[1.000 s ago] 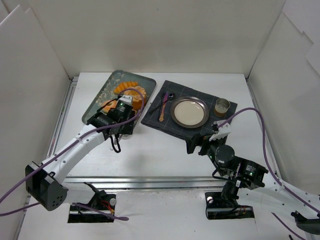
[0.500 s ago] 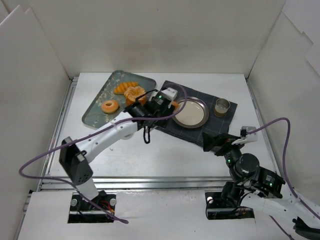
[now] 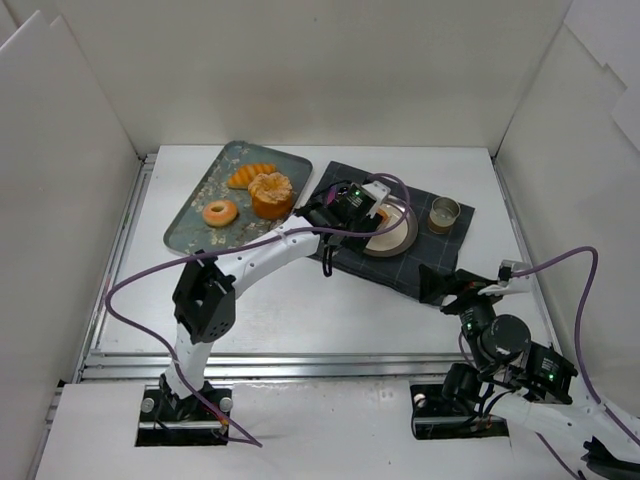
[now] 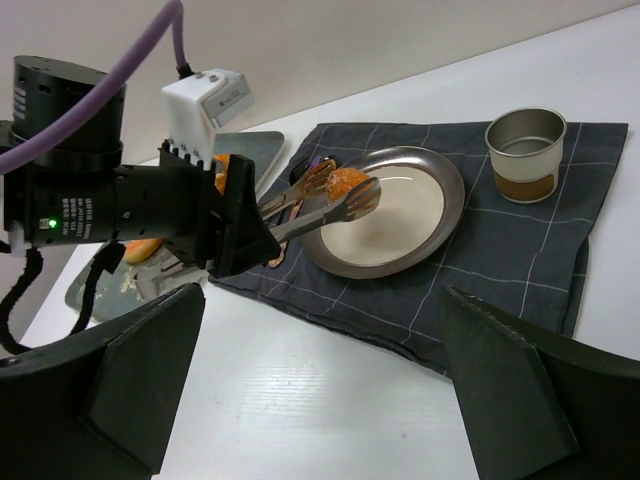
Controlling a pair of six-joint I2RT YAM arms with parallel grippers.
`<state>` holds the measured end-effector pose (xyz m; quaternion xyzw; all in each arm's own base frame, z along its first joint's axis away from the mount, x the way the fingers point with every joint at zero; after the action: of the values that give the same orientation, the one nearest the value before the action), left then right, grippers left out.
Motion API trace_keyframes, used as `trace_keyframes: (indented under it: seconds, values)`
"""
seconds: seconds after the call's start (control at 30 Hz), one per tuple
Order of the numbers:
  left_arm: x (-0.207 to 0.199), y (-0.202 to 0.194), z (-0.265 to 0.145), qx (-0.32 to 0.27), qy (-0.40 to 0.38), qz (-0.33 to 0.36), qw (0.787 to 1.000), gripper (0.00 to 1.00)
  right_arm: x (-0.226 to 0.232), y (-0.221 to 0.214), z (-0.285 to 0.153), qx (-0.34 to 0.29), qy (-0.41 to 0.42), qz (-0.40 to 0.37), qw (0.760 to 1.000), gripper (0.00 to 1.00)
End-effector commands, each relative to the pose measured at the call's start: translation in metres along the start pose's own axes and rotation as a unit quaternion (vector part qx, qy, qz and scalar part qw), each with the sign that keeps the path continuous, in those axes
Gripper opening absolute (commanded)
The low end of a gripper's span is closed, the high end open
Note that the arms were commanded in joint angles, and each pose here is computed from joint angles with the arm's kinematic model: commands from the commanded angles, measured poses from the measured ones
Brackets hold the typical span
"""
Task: Place the bread
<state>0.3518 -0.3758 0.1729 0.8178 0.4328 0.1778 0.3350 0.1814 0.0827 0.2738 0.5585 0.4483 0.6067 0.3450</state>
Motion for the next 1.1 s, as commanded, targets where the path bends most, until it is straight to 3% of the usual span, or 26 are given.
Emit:
trace_keyframes:
  seconds: [0.0,0.67,1.07]
  values:
    - [-0.008,0.054,-0.018,-0.083,-0.02,0.001,0.996,0.49,0.001,0.008,0.005,-0.016,-0.018,0.018,1.0,0.98]
    - [-0.009,0.03,0.03,-0.043,-0.015,-0.003,0.999,0.54,0.002,0.006,0.005,-0.013,-0.014,0.016,1.0,0.98]
    - [0.002,0.05,-0.008,-0.081,0.0,-0.011,0.997,0.62,0.002,0.006,0.005,-0.012,-0.016,0.015,1.0,0.98]
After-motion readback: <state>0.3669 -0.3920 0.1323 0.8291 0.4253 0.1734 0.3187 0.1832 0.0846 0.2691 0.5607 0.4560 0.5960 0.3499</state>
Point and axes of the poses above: each gripper's point midway between its finger pads, its own z axis out along the fingers, its own x axis along the line the jaws close on, y = z × x, the point moved 1 cm from there along -z, back along the fingers, and after that the axes turned 3 degrees about -z, right-handed, at the moved point
